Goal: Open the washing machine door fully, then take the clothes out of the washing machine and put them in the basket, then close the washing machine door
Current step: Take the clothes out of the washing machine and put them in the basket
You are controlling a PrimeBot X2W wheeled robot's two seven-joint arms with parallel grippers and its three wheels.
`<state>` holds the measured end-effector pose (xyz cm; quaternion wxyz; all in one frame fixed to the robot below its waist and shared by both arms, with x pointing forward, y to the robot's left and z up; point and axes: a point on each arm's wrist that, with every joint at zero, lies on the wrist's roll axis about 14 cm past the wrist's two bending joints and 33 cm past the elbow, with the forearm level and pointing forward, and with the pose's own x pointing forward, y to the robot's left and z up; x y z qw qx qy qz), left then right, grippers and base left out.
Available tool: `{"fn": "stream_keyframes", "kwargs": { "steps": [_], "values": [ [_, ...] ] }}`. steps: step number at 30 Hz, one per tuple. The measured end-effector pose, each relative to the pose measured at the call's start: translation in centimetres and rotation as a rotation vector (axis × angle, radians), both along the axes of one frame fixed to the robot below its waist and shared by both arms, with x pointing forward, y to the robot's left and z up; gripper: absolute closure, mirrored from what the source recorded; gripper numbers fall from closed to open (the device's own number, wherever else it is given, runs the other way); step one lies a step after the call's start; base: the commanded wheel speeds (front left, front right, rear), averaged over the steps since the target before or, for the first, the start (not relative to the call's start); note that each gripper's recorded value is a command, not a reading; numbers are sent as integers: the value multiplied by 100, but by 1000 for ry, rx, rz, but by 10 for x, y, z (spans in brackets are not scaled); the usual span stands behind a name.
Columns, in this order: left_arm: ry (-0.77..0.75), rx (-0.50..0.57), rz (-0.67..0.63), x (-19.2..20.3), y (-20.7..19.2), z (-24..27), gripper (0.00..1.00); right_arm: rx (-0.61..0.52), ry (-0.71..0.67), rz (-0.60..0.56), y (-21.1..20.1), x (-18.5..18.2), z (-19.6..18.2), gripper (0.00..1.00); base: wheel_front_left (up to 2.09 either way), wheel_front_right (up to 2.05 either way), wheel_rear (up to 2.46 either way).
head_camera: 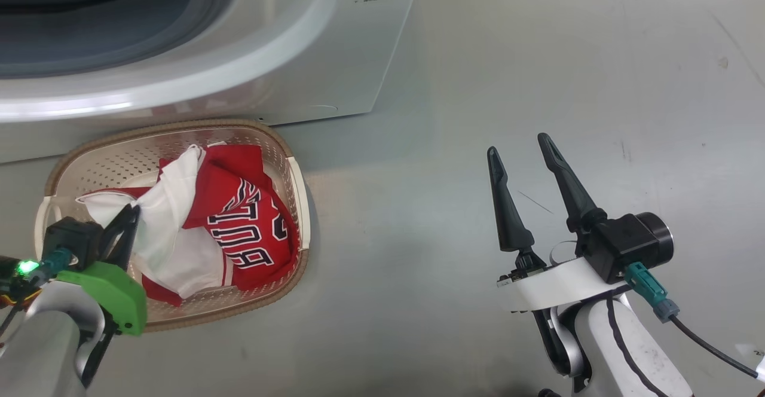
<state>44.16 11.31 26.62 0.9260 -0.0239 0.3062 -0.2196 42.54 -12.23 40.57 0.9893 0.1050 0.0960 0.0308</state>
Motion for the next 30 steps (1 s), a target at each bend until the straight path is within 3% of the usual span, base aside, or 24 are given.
{"fn": "stream_keyframes", "kwargs": {
  "steps": [17,30],
  "values": [
    [209,80,121,3,37,-70,100,-81,50,14,-2,8,-30,0,0,0,0],
    [368,159,166,-38,64,-107,100,-86,76,56,10,14,-50,0,0,0,0]
  ]
}}
